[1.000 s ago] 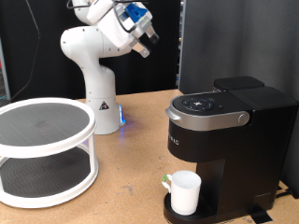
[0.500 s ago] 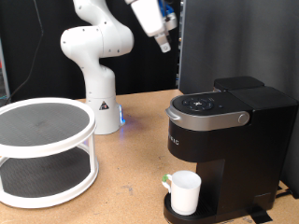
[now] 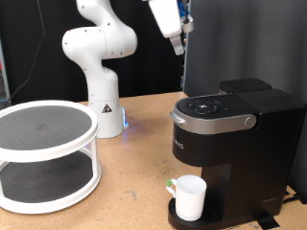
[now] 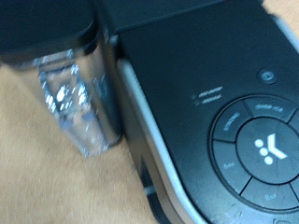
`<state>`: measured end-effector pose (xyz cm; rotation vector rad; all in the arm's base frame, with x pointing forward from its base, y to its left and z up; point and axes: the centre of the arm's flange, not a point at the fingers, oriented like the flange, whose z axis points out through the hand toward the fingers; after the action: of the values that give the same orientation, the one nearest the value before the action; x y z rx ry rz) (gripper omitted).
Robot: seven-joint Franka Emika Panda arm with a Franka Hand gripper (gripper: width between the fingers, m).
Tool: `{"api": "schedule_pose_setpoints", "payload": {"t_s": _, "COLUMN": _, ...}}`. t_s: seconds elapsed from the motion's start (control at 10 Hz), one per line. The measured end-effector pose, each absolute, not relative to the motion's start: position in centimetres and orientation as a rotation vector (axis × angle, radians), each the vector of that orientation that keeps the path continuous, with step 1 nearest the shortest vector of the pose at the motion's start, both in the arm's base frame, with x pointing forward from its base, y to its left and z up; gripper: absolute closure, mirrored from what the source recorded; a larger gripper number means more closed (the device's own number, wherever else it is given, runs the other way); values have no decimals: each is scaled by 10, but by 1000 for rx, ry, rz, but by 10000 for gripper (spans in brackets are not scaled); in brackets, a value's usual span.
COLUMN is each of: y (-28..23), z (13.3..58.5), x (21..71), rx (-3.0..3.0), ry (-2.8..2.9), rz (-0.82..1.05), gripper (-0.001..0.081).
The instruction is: Make a cup of coffee with the keurig machine
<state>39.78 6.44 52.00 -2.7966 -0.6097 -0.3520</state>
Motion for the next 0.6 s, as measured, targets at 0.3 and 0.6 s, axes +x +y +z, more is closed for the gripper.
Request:
{"api": "schedule_pose_setpoints", "payload": {"t_s": 0.3, "y": 79, "z": 524, "x": 415, "rx": -2815, "ry": -811, "rz": -250, "gripper": 1}}
{"api": "schedule_pose_setpoints", "payload": {"t_s": 0.6, "y": 91, "z": 529, "x": 448, "rx": -2790, "ry": -905, "rz": -219, "gripper": 1}}
